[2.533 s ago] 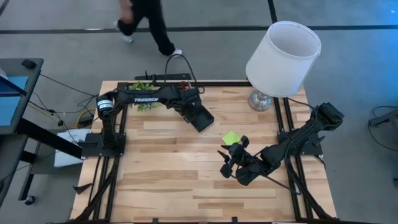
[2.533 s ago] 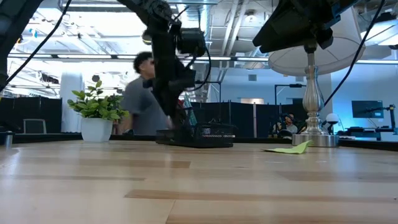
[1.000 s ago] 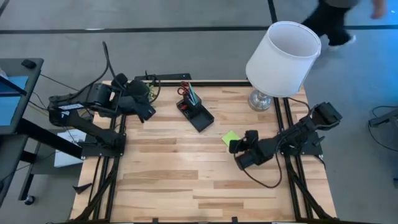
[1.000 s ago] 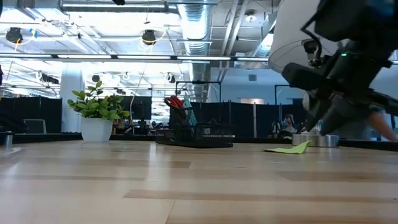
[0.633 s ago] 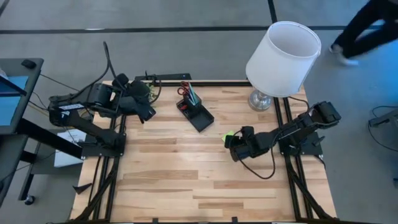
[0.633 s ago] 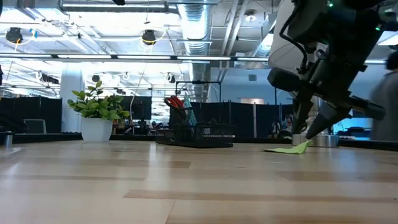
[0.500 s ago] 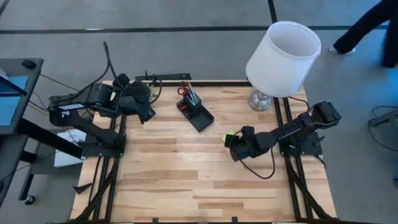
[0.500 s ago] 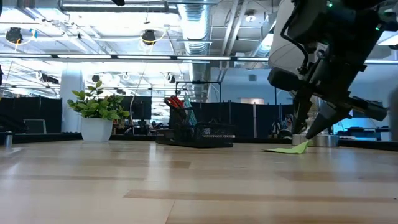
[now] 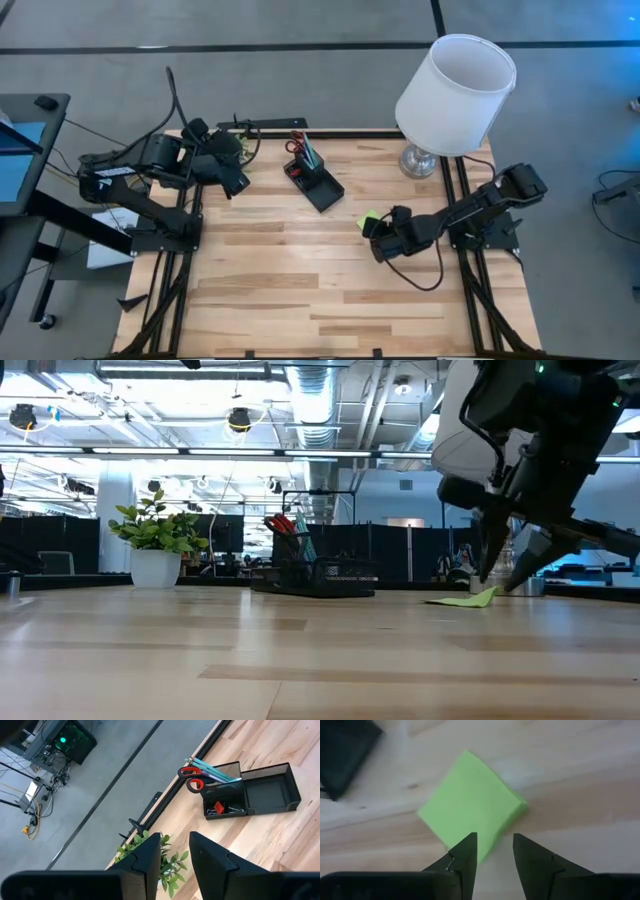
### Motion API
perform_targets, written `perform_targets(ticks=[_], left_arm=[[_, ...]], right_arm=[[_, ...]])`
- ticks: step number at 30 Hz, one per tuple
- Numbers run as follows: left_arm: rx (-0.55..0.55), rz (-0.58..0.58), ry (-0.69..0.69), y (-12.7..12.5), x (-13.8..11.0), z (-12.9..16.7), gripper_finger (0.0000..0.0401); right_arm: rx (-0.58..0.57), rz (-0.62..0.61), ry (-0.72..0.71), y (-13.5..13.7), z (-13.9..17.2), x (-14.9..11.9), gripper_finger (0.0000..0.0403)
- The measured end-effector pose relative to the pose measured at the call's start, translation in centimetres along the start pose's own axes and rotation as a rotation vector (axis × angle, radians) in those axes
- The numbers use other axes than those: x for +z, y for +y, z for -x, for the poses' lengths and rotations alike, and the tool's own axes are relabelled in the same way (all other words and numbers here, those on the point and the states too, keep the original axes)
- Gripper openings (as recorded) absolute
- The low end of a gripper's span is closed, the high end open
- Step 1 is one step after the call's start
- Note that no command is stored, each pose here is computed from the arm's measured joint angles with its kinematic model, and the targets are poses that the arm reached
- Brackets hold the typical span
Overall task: Pick and place office supplies into organizer
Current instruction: Put the green sticky notes into the desk organizer
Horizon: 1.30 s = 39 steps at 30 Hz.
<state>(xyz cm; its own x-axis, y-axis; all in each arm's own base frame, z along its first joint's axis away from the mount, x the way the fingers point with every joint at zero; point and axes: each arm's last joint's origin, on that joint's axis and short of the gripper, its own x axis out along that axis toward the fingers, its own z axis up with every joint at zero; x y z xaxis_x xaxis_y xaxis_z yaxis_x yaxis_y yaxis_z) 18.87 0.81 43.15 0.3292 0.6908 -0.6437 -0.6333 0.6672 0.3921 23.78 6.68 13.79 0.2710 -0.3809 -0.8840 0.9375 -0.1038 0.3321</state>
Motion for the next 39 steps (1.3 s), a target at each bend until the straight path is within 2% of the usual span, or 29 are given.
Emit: perform_targets(ticks=[6,14,25,32,39], left_arm=[[0.000,-0.006,0.000,0.0,0.0,0.0,0.0100],[0.000,-0.016,0.000,0.0,0.0,0.0,0.0100],[-0.002,-0.015,0.001,0.0,0.0,0.0,0.0100],[-0.005,-0.014,0.002,0.0,0.0,0.0,0.0100],[-0.005,-0.013,0.002,0.0,0.0,0.0,0.0100]], right_arm=[[-0.061,-0.008,-0.015,-0.4,-1.3,-0.6,0.0120],[-0.044,-0.036,-0.068,0.0,-1.7,0.2,0.0120],[-0.035,-0.050,-0.063,0.8,-2.3,1.3,0.0120],[-0.085,-0.068,-0.048,0.9,-3.1,1.9,0.0119],[-0.070,-0.036,-0.080,1.2,-4.2,1.7,0.0079]])
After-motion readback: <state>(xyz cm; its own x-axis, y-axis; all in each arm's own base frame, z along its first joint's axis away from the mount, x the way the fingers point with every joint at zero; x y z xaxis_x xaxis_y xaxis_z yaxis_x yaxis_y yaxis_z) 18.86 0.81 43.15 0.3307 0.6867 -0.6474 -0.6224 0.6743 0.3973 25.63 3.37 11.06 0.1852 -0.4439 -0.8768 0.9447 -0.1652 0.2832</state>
